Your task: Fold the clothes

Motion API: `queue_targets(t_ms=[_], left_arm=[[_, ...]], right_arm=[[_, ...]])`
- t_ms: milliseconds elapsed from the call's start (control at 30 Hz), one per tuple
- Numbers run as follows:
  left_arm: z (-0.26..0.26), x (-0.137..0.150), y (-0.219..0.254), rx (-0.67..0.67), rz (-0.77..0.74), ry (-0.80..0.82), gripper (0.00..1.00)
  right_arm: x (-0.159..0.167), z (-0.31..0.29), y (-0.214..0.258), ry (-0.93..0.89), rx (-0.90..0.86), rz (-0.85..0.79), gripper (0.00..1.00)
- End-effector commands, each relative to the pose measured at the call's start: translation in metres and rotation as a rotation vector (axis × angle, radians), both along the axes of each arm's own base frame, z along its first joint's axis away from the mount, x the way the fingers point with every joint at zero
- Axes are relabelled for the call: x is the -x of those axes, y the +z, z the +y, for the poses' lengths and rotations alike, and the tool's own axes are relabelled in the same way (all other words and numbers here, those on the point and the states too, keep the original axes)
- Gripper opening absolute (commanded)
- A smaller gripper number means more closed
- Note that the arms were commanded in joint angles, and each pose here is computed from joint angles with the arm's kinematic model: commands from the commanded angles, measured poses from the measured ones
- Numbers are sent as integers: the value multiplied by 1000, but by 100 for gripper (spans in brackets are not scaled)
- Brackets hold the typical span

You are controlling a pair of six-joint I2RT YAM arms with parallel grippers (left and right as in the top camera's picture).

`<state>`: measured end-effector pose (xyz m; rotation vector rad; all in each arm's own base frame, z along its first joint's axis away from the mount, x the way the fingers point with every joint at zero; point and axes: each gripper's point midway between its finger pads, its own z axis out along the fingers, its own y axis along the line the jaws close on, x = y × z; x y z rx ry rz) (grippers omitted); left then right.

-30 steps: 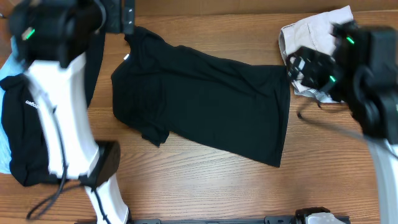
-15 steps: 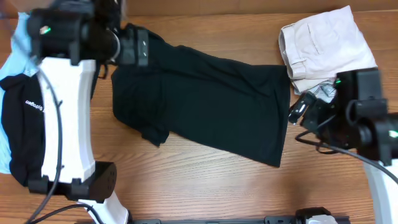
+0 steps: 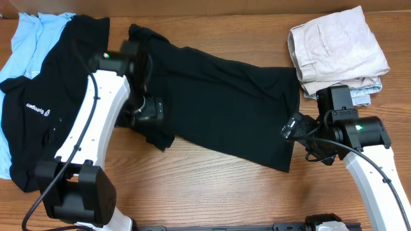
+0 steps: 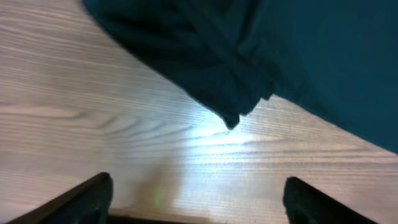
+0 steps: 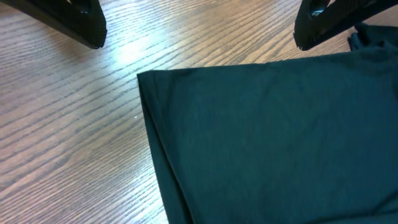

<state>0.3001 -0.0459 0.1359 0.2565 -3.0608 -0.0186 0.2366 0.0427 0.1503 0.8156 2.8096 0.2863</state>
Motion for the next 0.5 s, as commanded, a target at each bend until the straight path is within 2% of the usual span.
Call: queue_targets(t_ms=[0, 67, 233, 333, 467], left_arm=[[-14, 19, -34, 58, 50, 45, 84], [-18, 24, -54, 52, 57, 29, 80], [-23, 35, -94, 52, 50, 15, 79], [-24, 28, -108, 60, 0, 12, 78], [-19, 18, -120, 31, -60, 8, 70]], right_arm=[[0, 2, -3, 16, -8, -12, 100], [0, 2, -3, 21, -5, -11, 100], [0, 2, -3, 21, -6, -11, 100], [0, 2, -3, 21, -6, -12, 100], [0, 2, -3, 21, -6, -11, 100]])
